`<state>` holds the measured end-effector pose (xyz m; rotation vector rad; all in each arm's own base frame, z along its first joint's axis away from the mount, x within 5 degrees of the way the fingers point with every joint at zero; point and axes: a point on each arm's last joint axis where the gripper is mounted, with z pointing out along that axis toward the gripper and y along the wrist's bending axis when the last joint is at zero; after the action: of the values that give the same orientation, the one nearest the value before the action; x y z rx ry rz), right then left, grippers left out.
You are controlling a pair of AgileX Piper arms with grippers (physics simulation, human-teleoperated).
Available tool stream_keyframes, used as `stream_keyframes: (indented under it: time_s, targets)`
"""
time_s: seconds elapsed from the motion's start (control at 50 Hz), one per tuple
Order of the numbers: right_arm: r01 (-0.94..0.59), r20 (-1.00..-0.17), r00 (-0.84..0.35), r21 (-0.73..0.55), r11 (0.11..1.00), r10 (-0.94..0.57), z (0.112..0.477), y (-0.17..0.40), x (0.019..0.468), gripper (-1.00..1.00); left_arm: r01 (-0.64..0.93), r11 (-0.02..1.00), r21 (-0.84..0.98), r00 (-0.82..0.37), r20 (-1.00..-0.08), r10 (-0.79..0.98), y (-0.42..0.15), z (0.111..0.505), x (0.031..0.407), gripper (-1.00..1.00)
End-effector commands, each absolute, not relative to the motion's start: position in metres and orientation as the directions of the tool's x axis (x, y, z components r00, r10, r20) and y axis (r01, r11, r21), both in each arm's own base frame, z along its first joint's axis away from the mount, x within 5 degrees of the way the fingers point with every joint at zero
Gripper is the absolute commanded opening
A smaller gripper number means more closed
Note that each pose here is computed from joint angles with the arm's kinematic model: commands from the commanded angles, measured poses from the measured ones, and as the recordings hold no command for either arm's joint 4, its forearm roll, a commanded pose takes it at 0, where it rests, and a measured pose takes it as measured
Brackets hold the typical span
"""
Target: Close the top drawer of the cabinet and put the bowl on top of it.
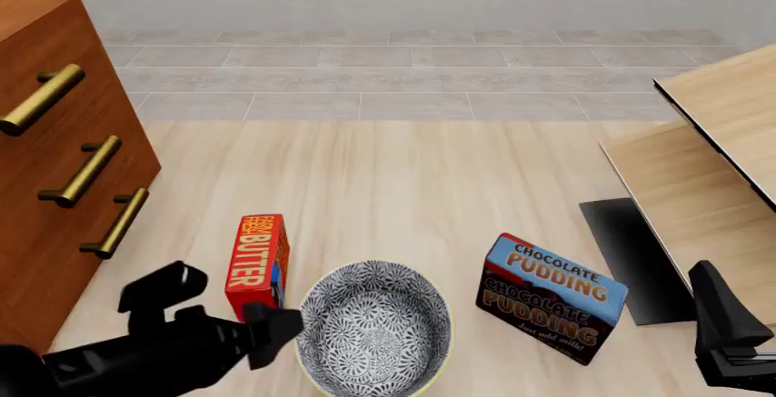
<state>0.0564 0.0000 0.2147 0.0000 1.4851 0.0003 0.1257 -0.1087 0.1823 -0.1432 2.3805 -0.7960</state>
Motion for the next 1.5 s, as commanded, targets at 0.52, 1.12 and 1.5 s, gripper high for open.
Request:
stream_keyframes:
  time_s: [0.52,1.12,1.5]
  targets:
    - [0.0,-0.996,0.086,0.0,1.0,0.0,0.214,0.0,0.056,1.0,0.085,0.807,-0.584,-0.825,-0.495,-0.272,-0.123,0.159,0.132,1.0]
    - [0.0,-0.996,0.086,0.0,1.0,0.0,0.214,0.0,0.056,1.0,0.075,0.802,-0.592,-0.841,-0.47,-0.268,-0.134,0.143,0.135,1.0]
    - [0.0,-0.996,0.086,0.0,1.0,0.0,0.214,0.0,0.056,1.0,0.071,0.8,-0.595,-0.85,-0.455,-0.263,-0.14,0.131,0.136,1.0]
